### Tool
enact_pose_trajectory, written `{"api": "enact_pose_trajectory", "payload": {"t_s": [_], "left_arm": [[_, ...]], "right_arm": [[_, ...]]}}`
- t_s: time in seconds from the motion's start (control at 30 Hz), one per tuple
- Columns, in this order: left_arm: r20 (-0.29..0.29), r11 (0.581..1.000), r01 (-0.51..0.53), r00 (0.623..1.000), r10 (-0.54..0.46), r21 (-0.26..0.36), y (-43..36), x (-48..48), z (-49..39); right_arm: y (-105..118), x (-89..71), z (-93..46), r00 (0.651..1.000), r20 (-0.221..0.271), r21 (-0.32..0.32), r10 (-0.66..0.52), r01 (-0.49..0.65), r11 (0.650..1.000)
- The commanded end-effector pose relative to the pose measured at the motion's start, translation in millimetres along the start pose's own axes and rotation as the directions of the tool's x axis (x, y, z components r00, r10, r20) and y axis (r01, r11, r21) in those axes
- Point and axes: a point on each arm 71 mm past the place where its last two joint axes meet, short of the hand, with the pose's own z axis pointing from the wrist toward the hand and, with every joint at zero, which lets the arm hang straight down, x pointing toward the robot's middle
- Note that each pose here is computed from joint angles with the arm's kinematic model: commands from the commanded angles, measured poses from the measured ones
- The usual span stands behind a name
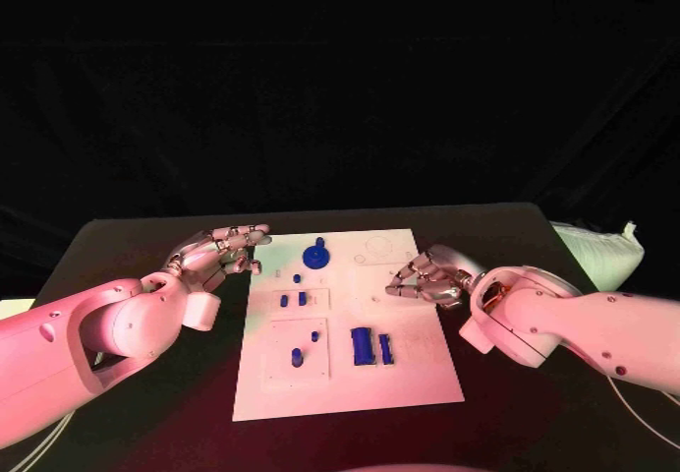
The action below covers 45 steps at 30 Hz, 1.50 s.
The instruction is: Assemble the parts on the task board
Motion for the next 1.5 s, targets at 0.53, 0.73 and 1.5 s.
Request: {"api": "enact_pose_trajectory", "payload": {"t_s": [0.53,0.73,1.5], "left_arm": [[0.223,0.991,-0.033,0.975,0.003,0.133,1.6,-27.1,38.9],[0.249,0.988,-0.048,0.968,0.010,0.144,0.6,-28.3,45.0],[0.402,0.955,-0.262,0.896,0.187,0.139,17.0,15.6,5.8]], "right_arm": [[-12,-33.0,91.5,0.750,0.101,-0.239,0.653,-0.619,0.748],[-7,-29.8,108.1,0.749,0.078,-0.268,0.657,-0.619,0.738],[42,21.2,65.9,0.693,0.215,-0.283,0.688,-0.630,0.723]]}}
